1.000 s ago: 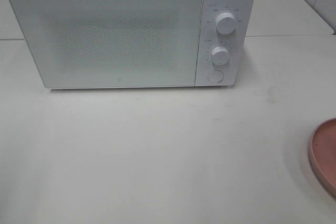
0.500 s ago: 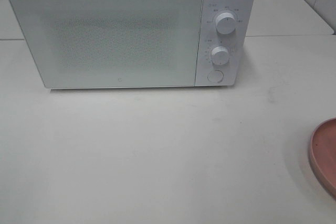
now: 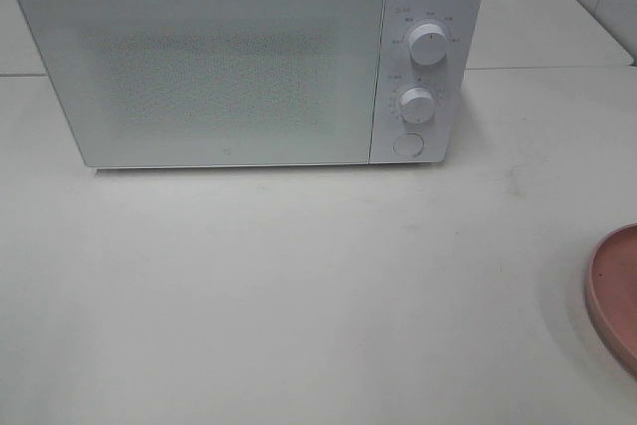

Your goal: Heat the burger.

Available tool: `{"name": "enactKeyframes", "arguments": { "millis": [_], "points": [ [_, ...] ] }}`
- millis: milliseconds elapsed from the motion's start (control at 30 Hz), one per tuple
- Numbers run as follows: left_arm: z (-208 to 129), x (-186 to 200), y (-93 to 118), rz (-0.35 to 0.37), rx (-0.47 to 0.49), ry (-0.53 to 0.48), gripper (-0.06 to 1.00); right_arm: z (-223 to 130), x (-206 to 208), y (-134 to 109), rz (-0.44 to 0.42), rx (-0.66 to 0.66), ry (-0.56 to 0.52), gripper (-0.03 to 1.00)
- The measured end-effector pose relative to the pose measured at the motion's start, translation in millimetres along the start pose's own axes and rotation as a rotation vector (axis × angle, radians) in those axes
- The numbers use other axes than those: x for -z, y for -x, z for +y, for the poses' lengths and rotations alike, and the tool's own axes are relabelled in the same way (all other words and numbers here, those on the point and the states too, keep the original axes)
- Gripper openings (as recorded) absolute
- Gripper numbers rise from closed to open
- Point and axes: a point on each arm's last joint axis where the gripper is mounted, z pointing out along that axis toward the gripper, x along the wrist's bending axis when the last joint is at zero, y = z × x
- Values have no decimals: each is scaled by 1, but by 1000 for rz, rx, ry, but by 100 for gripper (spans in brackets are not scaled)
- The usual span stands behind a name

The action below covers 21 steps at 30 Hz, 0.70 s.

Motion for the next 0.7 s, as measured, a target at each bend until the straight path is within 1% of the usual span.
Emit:
{"name": "enactKeyframes", "arguments": {
  "millis": [700],
  "points": [
    [0,0,0,-5,-4,0,99,0,0,0,0,0,0,75]
  ]
}}
